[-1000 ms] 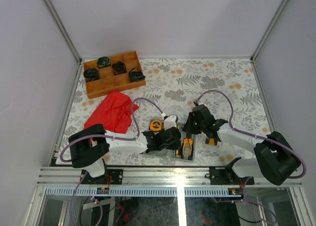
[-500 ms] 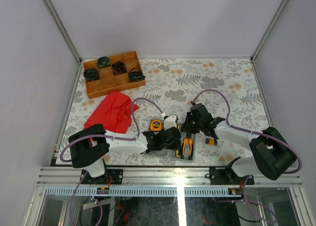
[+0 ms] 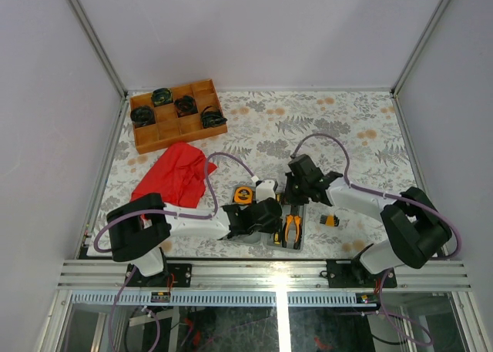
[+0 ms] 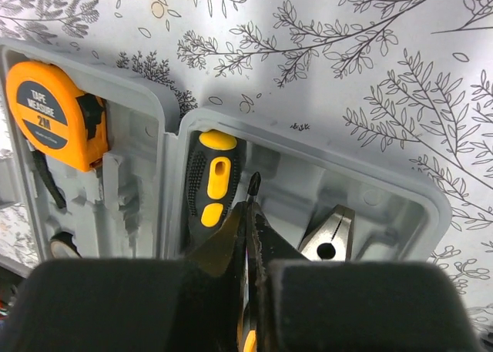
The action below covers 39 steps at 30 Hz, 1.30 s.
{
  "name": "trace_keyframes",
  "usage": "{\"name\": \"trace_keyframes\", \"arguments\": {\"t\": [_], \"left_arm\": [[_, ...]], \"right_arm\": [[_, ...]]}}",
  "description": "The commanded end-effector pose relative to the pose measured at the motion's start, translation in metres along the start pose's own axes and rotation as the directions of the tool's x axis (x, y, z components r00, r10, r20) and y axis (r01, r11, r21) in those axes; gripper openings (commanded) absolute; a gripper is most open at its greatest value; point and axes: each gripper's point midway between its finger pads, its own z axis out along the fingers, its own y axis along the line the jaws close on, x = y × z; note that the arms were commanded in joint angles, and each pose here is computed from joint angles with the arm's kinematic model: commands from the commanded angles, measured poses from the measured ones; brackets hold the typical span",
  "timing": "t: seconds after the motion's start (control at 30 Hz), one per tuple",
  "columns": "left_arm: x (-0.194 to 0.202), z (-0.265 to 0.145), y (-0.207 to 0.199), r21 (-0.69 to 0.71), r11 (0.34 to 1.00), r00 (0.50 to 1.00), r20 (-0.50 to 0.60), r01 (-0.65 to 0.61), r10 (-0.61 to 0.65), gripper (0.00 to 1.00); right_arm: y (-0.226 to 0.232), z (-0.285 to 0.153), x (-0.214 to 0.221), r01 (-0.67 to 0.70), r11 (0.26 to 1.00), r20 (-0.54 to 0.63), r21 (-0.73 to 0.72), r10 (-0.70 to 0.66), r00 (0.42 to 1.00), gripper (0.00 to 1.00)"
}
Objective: Sort the tools into containers
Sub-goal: Adjust the screwdriver in the storage box.
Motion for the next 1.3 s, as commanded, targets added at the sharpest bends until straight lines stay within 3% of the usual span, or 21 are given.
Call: {"name": "trace_keyframes", "arguments": {"t": [0.0, 0.2, 0.53, 0.93, 1.27], "left_arm": [[0.048, 0.005, 0.048, -0.107, 0.992, 0.988, -0.148, -0.064, 0.048, 0.00], [0.051, 0.004, 0.050, -0.103, 0.993, 0.989, -0.145, -0.052, 0.037, 0.00], [0.048, 0.009, 0.040, -0.068, 0.997, 0.992, -0.126, -0.030, 0.021, 0.00], [0.053, 0.002, 0.042, -0.027, 0.999, 0.992, -0.128, -0.026, 0.022, 0.00], [0.055, -0.012, 0.053, -0.007, 1.000, 0.994, -0.107, 0.029, -0.030, 0.00]], "right_arm": [[-0.019, 0.006, 0.007, 0.103, 0.983, -0.064, 0.152, -0.095, 0.993, 0.00], [-0.032, 0.021, 0.020, 0.213, 0.942, -0.194, 0.260, -0.165, 0.967, 0.00], [-0.045, 0.043, 0.051, 0.316, 0.902, -0.369, 0.293, -0.199, 0.908, 0.00], [-0.094, 0.066, 0.112, 0.389, 0.855, -0.598, 0.343, -0.121, 0.793, 0.00], [-0.117, 0.065, 0.139, 0.446, 0.804, -0.691, 0.392, -0.063, 0.720, 0.00]]}}
